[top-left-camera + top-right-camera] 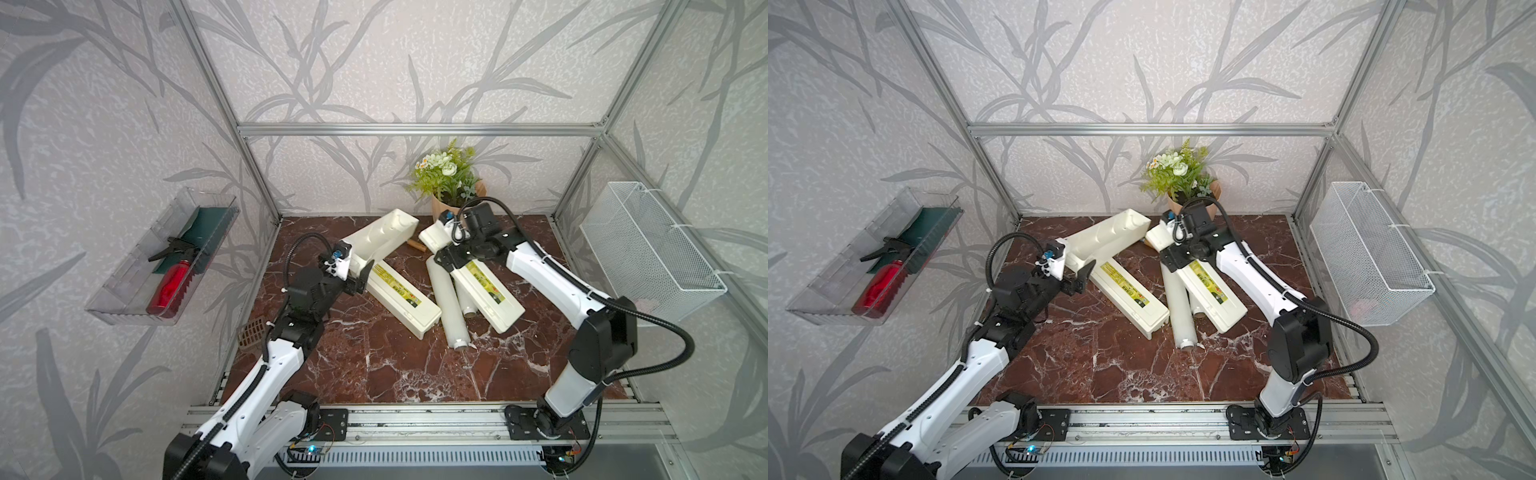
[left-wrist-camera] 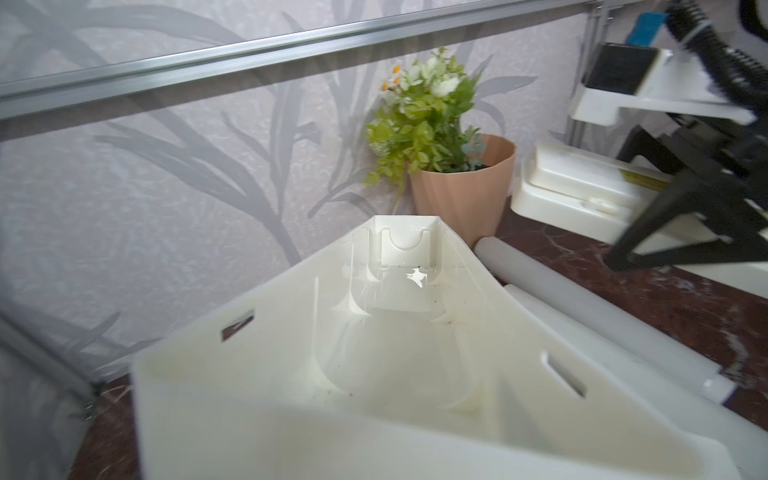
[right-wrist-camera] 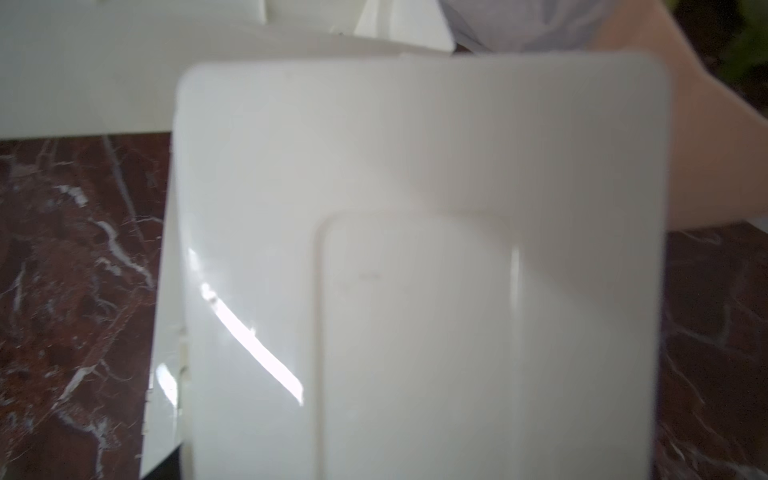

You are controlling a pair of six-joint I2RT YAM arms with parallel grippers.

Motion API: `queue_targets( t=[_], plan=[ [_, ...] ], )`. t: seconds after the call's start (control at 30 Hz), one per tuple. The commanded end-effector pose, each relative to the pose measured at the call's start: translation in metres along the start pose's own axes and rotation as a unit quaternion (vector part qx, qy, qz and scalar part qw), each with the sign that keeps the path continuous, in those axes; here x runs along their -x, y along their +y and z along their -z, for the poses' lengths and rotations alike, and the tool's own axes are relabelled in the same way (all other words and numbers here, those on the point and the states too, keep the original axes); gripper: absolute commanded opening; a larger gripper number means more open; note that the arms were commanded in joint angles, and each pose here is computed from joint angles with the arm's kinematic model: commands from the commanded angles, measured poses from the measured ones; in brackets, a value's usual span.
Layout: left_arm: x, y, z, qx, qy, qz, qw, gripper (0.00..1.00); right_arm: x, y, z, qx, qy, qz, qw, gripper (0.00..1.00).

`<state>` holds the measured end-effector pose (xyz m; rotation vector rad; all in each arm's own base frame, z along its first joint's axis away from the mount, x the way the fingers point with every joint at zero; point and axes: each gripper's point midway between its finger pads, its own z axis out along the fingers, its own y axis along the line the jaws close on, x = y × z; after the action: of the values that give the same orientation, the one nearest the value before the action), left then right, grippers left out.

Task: Put plastic wrap rolls into dispensers
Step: Place the lid at the center of the board.

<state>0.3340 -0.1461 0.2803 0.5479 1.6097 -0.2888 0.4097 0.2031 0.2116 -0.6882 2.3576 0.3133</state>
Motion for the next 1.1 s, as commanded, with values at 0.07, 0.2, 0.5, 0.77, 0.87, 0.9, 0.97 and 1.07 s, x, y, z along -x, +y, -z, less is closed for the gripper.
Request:
queue_targets(
  t=[0.07,0.2,0.5,0.77,0.87,0.9,0.97,1.07],
  plan=[
    [0.042,-0.062,-0.029,-0.099,-0.071,-0.009,0.992,0.34,-0.044,-0.073,0.025,-0.096,0.031,-0.105,0.989,0.67],
    [0.036,-0.09,-0.058,-0.085,-0.076,-0.021,0.993,0.34,-0.082,-0.107,0.017,-0.124,0.066,-0.165,0.976,0.68],
    [0.039,-0.139,-0.098,0.003,-0.121,-0.028,0.992,0.33,-0.161,-0.175,-0.018,-0.158,0.157,-0.304,0.926,0.69],
    [0.035,-0.224,-0.119,0.054,-0.148,-0.064,0.985,0.34,-0.2,-0.203,-0.048,-0.186,0.211,-0.323,0.904,0.73],
    [0.024,-0.245,-0.124,0.084,-0.133,-0.067,0.985,0.34,-0.207,-0.209,-0.051,-0.195,0.218,-0.331,0.897,0.79],
    [0.019,-0.249,-0.126,0.092,-0.126,-0.061,0.986,0.33,-0.207,-0.21,-0.05,-0.197,0.216,-0.331,0.897,0.83],
    [0.011,-0.252,-0.126,0.116,-0.113,-0.06,0.985,0.32,-0.203,-0.212,-0.046,-0.2,0.209,-0.328,0.899,0.9],
    [0.001,-0.249,-0.126,0.143,-0.101,-0.058,0.983,0.33,-0.197,-0.213,-0.036,-0.209,0.2,-0.321,0.902,0.99]
  ],
)
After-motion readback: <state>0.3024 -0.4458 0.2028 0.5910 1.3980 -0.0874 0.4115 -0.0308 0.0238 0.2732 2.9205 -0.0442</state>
